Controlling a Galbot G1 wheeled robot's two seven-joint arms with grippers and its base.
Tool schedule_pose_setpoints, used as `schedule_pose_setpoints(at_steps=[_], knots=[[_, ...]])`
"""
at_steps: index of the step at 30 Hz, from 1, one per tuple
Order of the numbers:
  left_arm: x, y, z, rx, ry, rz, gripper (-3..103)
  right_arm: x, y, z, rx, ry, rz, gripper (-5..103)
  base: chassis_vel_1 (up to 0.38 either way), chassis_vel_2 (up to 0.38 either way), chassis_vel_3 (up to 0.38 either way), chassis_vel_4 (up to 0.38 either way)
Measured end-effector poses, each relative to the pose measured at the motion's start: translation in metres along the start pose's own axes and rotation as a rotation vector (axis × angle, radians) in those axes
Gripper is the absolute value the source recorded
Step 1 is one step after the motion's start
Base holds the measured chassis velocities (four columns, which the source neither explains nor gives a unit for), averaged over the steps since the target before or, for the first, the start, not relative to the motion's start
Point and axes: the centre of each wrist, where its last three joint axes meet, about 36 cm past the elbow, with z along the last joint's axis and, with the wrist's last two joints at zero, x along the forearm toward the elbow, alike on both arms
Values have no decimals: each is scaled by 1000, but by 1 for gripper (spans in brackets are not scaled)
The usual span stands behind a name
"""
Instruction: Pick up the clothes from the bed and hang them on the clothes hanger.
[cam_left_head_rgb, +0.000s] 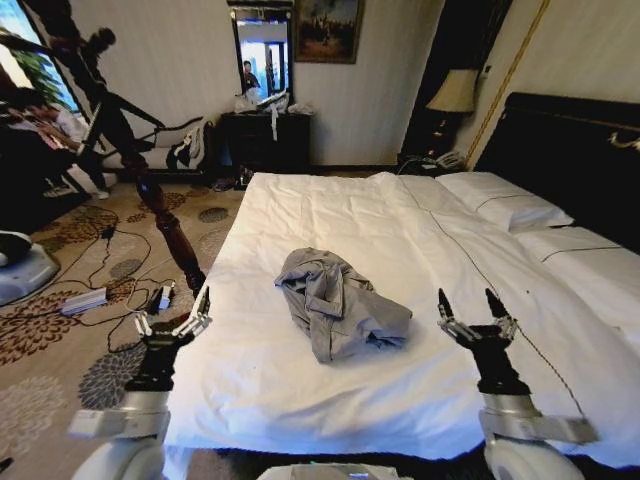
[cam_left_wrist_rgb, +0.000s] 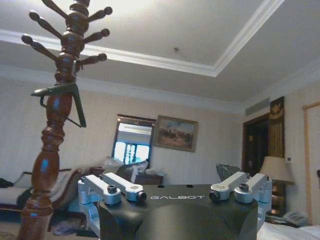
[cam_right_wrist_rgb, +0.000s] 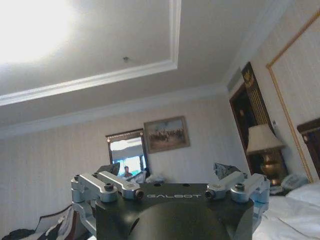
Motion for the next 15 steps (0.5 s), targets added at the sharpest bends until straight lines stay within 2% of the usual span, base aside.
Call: schedule_pose_setpoints(at_steps=[3,4,8,14,15], knots=[[5,8,12,-11,43,-6,100,6,-15,15,146,69,48,100,0,0,0,0],[7,8,17,-11,56,-10,100,8,-19,22,172,87,63,100,0,0,0,0],[13,4,32,-19,80,-27,100,15,-21,43,196,134,114,100,0,0,0,0],[15,-5,37,-6,68,-46,100,11,-18,49,183,119,155,100,0,0,0,0],[18,-8,38,-2,57,-57,100,7,-16,51,172,110,192,100,0,0,0,0]])
